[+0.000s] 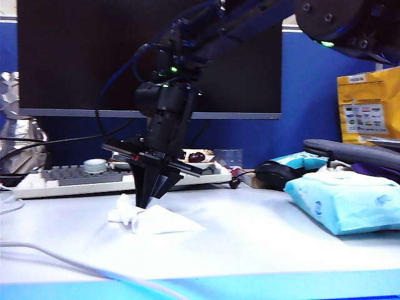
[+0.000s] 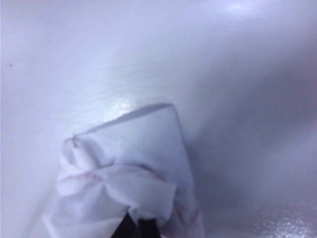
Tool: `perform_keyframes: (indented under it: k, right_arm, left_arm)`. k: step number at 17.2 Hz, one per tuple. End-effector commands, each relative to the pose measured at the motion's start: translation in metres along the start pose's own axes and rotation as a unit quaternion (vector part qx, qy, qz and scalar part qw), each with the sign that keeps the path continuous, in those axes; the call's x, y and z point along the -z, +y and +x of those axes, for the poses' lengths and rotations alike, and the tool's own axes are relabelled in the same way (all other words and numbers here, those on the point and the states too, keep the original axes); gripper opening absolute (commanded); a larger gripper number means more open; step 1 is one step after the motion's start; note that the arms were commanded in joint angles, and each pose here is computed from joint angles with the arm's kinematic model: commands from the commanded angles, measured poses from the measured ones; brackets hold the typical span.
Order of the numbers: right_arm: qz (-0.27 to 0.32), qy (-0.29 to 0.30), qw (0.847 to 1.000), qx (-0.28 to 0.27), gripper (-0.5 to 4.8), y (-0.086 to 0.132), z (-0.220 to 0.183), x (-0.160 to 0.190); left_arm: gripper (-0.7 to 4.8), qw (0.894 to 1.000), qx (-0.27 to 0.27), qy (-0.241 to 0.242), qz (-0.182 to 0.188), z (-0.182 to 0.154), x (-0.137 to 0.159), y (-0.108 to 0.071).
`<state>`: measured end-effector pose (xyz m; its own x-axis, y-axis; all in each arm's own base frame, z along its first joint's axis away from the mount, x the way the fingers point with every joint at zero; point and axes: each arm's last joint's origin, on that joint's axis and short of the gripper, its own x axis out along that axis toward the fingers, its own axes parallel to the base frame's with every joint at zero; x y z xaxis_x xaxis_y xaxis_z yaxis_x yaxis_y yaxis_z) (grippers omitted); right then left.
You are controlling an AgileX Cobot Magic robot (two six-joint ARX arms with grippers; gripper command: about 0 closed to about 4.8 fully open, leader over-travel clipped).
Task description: Use the wet wipes on the table to wipe the cherry juice off the table, then put the wipes back on the table.
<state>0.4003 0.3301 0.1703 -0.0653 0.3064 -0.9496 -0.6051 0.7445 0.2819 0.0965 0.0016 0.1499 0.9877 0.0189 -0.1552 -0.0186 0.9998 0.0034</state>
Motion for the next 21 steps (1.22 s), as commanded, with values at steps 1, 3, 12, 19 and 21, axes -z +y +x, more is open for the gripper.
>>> perform_keyframes:
  k: [1, 3, 12, 19, 21]
  right_arm:
    - [0.015, 0.027, 0.975, 0.222, -0.05, -0.032, 0.012, 0.004]
    - [0.034, 0.016, 0.948, 0.316, -0.05, -0.058, 0.005, 0.002]
    - [0.033, -0.168, 0.984, 0.042, -0.05, -0.105, -0.014, -0.026]
    - [0.152, -0.128, 0.905, 0.377, -0.05, -0.168, -0.011, -0.011]
    - [0.163, -0.140, 0.914, 0.344, -0.05, -0.181, -0.017, -0.009]
  left_arm:
    - [-0.03, 1.000, 0.000, 0.005, -0.002, 0.000, 0.001, 0.000]
    - [-0.03, 1.000, 0.000, 0.005, -0.002, 0.000, 0.001, 0.000]
    - [-0.03, 1.000, 0.000, 0.005, -0.002, 0.000, 0.001, 0.000]
    - [-0.03, 1.000, 0.000, 0.005, -0.002, 0.000, 0.001, 0.000]
    - [-0.03, 1.000, 0.000, 0.005, -0.002, 0.000, 0.001, 0.000]
